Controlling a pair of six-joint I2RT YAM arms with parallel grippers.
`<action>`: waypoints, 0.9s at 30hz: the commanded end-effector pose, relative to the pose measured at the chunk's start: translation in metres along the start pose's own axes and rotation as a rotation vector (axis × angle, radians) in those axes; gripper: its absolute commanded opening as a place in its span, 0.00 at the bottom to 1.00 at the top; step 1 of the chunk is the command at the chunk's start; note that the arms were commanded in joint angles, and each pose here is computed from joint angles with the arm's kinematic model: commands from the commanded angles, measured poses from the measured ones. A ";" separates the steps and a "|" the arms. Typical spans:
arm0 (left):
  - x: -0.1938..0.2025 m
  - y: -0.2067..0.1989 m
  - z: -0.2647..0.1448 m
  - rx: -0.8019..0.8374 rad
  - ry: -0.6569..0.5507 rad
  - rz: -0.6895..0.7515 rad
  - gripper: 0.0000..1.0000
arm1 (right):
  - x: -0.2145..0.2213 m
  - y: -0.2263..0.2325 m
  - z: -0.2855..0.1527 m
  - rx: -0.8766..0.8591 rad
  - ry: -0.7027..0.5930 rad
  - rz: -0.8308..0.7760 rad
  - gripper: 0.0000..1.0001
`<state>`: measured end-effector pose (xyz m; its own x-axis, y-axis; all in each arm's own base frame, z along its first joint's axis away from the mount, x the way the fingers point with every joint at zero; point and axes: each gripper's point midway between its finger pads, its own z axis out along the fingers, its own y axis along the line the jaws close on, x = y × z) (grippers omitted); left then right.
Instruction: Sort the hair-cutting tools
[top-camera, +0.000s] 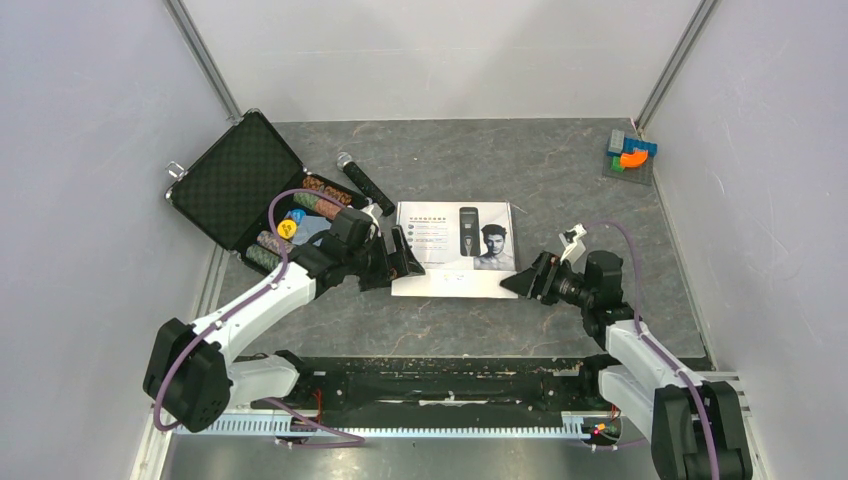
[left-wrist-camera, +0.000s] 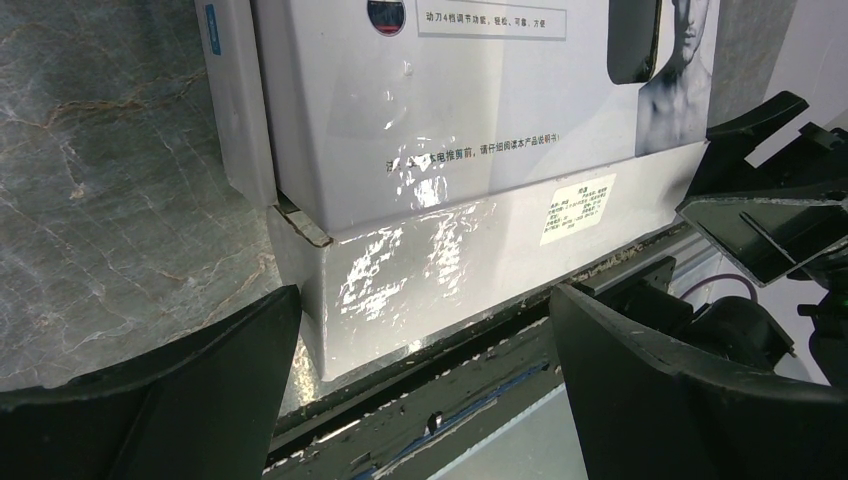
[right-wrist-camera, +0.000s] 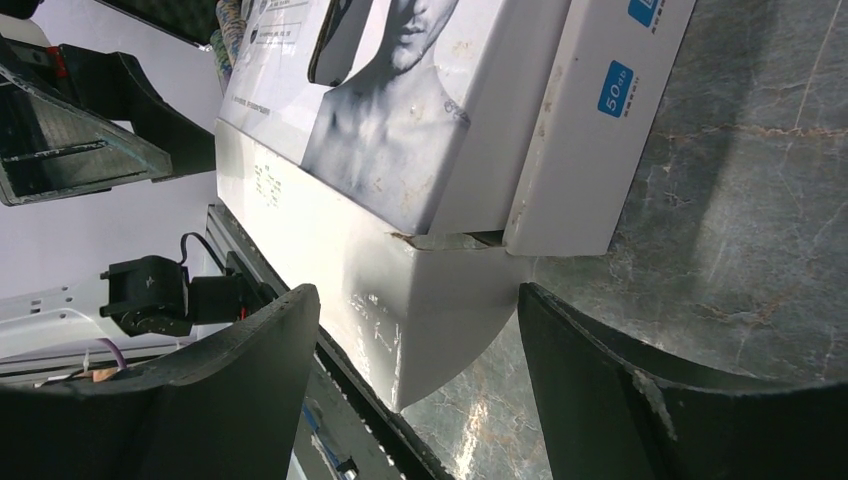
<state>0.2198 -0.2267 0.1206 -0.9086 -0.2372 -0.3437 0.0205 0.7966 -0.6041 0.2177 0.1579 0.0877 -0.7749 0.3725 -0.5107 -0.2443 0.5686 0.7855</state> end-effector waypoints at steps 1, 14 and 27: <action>0.002 -0.002 0.003 0.017 0.003 0.043 1.00 | -0.005 0.001 0.002 -0.017 -0.029 -0.027 0.76; 0.004 0.007 0.006 -0.008 -0.004 0.044 1.00 | 0.003 -0.011 0.003 0.013 -0.021 -0.025 0.75; 0.008 0.024 0.013 -0.061 -0.004 0.047 1.00 | 0.016 -0.028 0.004 0.059 0.003 -0.025 0.75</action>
<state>0.2139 -0.2190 0.0998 -0.9145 -0.2342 -0.3299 -0.0060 0.8232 -0.5677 0.2104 0.1536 0.0582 -0.7939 0.3685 -0.4837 -0.1963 0.5975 0.7775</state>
